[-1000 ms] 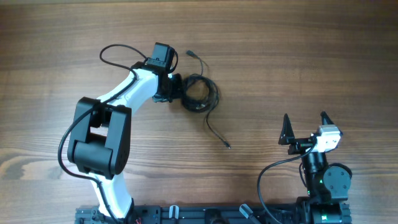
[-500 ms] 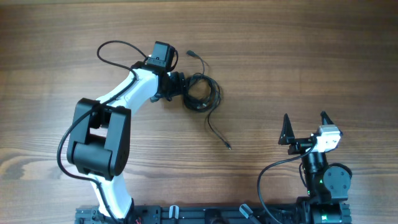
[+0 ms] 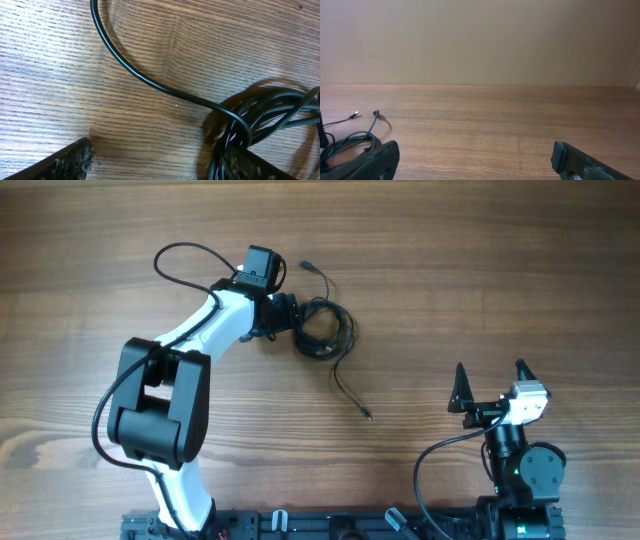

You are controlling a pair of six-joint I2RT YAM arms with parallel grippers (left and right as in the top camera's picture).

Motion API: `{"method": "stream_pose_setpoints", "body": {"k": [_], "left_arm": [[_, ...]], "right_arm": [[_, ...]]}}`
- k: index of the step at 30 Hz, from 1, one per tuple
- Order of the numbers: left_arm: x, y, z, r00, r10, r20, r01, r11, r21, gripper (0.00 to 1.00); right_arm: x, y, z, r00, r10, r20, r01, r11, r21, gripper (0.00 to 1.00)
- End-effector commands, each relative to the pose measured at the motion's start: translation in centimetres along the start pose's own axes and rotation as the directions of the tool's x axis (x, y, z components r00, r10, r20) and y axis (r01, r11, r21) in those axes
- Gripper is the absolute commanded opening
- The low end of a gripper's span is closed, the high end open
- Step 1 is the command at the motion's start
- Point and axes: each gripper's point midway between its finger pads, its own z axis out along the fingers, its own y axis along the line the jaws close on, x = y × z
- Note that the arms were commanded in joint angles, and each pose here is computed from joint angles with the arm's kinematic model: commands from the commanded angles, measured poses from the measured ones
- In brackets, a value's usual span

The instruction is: Untangle cables

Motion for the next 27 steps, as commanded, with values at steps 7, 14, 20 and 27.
{"method": "stream_pose_setpoints", "body": {"k": [7,14,20,27], "left_arm": [[-0.3,0.2,-0.2,1.000,0.006,0.016,-0.005,1.000,-0.013,0.89],[-0.9,1.0,-0.3,0.999,0.005,0.046,-0.003,0.998,-0.061,1.00],[-1.6,1.6,-0.3,0.998,-0.023,0.061,0.027,0.998,-0.054,1.00],[-2.0,2.6,-0.3,0.997,-0.052,0.062,0.055,0.997,-0.058,0.95]], "right_arm": [[-0.2,-0.1,0.0,1.000,0.012,0.011,-0.012,1.000,0.010,1.00],[-0.2,-0.1,0.0,1.000,0.012,0.011,-0.012,1.000,0.010,1.00],[-0.2,-0.1,0.0,1.000,0.012,0.011,-0.012,1.000,0.010,1.00],[-0.2,-0.1,0.0,1.000,0.012,0.011,-0.012,1.000,0.010,1.00]]}}
